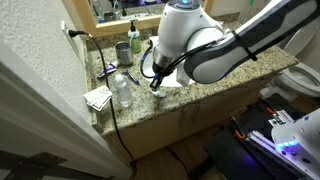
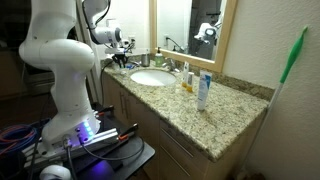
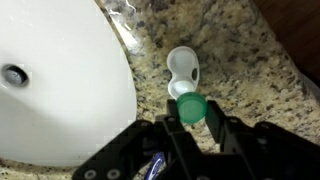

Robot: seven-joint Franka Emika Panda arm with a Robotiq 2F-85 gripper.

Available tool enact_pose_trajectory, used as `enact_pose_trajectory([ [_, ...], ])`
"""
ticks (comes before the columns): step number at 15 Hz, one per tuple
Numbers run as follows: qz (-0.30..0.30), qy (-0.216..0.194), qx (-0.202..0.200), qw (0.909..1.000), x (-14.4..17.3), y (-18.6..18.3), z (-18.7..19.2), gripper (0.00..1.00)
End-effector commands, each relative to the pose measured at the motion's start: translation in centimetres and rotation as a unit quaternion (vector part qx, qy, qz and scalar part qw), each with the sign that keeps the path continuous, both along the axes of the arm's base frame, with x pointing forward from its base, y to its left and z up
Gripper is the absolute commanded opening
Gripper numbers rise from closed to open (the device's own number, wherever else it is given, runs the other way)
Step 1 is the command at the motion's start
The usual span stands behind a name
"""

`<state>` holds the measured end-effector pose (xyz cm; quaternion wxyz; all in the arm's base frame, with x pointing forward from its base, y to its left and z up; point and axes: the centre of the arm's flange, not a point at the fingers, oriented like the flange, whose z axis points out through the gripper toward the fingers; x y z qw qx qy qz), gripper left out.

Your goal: Pick the green object and put it on the white object on the counter

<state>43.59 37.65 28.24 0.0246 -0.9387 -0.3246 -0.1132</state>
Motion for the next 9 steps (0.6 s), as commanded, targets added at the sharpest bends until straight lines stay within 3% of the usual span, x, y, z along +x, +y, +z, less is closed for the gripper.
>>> enact_pose_trajectory([
  [1,-0.001,0.011,-0.002,0.9999,0.3,-0.1,-1.0,0.08],
  [9,-0.011,0.003,-0.001,0.9999,0.7,-0.3,-2.8,0.08],
])
